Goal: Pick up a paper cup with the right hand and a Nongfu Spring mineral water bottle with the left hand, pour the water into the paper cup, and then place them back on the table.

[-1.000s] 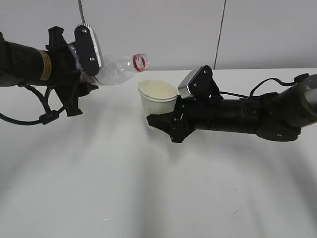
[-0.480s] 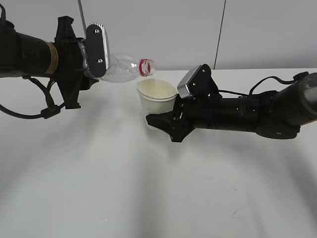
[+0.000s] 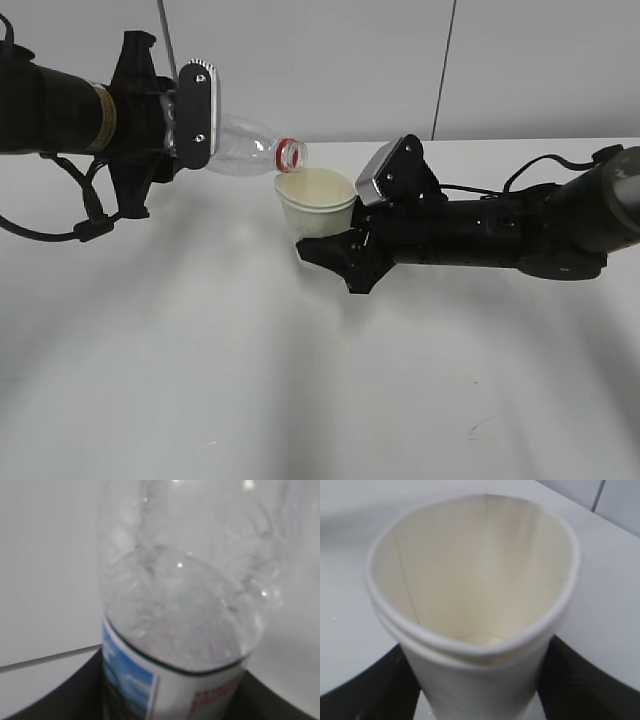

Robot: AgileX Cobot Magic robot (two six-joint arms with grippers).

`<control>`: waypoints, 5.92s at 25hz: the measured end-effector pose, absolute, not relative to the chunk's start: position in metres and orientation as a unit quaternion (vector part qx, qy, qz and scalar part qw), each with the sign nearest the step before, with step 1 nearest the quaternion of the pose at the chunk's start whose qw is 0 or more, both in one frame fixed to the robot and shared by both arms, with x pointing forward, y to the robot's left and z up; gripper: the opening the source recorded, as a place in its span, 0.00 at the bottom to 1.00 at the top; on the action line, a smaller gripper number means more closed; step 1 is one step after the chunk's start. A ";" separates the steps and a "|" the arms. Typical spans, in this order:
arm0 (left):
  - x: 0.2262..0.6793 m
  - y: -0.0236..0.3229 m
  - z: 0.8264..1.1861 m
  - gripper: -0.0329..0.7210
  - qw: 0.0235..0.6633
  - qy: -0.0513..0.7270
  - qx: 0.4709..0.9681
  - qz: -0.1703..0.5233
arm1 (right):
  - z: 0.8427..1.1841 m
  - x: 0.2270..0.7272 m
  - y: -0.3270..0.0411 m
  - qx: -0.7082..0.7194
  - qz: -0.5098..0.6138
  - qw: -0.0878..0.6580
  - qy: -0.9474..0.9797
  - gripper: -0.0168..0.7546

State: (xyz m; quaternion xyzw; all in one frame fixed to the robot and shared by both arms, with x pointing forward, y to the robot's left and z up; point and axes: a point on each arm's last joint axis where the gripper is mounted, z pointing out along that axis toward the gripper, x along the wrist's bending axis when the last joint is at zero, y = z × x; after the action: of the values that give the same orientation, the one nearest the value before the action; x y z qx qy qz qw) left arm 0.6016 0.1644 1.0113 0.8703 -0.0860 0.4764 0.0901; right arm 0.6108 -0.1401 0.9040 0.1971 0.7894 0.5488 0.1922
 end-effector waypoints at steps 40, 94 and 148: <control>0.599 0.155 1.014 0.52 0.020 -0.171 0.851 0.496 | 0.899 0.605 -0.139 0.166 0.531 0.174 0.812 0.65; 0.563 0.151 0.931 0.52 0.527 0.359 0.717 0.281 | 0.905 0.635 -0.213 0.297 0.544 0.302 0.724 0.65; 0.529 0.247 0.904 0.80 0.445 0.511 0.638 0.367 | 0.864 0.580 -0.315 0.538 0.452 0.421 0.574 0.85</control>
State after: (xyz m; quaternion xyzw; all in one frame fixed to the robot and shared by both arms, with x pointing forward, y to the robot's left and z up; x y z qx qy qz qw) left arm 0.5290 0.2473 0.9042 0.6377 0.5106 0.3666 0.4453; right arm 0.5798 -0.3151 0.8645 0.5382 0.5740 0.4516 0.4206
